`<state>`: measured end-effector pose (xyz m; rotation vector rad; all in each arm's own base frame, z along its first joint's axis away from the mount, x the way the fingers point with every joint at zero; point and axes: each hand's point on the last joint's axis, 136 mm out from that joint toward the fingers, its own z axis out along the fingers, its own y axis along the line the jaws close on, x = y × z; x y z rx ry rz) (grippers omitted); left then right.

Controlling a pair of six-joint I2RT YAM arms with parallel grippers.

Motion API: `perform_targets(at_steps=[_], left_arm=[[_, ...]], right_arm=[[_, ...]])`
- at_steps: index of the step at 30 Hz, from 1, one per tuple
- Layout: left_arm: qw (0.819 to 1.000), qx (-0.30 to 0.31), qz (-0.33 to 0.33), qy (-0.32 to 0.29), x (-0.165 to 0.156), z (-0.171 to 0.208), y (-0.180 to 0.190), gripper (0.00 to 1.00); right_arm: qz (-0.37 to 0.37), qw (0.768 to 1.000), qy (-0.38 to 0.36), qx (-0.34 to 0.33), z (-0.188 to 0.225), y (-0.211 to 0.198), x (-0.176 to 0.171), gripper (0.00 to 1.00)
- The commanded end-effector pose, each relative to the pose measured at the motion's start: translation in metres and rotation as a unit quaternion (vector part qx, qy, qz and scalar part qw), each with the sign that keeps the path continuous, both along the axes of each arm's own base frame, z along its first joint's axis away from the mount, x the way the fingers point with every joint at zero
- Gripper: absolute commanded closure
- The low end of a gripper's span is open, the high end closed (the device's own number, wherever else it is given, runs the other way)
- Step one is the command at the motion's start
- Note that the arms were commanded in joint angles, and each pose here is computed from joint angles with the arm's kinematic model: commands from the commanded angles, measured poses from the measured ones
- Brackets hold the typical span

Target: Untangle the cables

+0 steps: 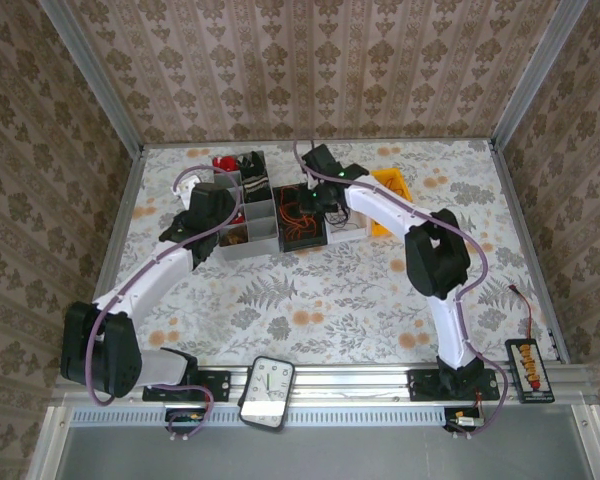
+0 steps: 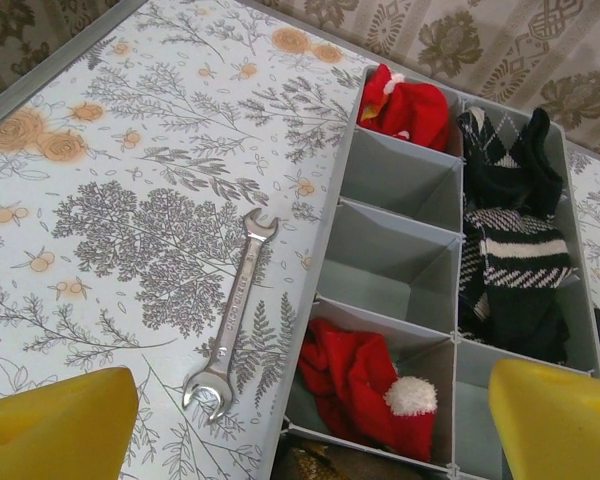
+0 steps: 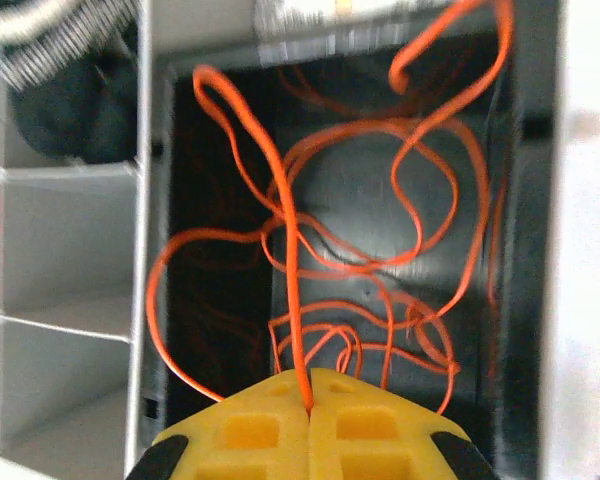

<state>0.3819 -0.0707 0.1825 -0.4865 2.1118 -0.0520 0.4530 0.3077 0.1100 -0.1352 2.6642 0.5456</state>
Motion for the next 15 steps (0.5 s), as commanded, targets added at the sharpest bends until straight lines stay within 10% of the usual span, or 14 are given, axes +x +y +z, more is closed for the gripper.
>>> perform_targets(at_steps=[1, 15], left_arm=[[1.0, -0.011, -0.012, -0.002, 0.006, 0.003, -0.007, 0.09], [0.999, -0.011, -0.036, -0.001, 0.011, 0.004, -0.018, 0.09]], right_arm=[[0.009, 0.999, 0.025, -0.035, -0.017, -0.005, -0.008, 0.93], [-0.029, 0.991, -0.13, -0.013, 0.08, -0.025, 0.009, 0.47]])
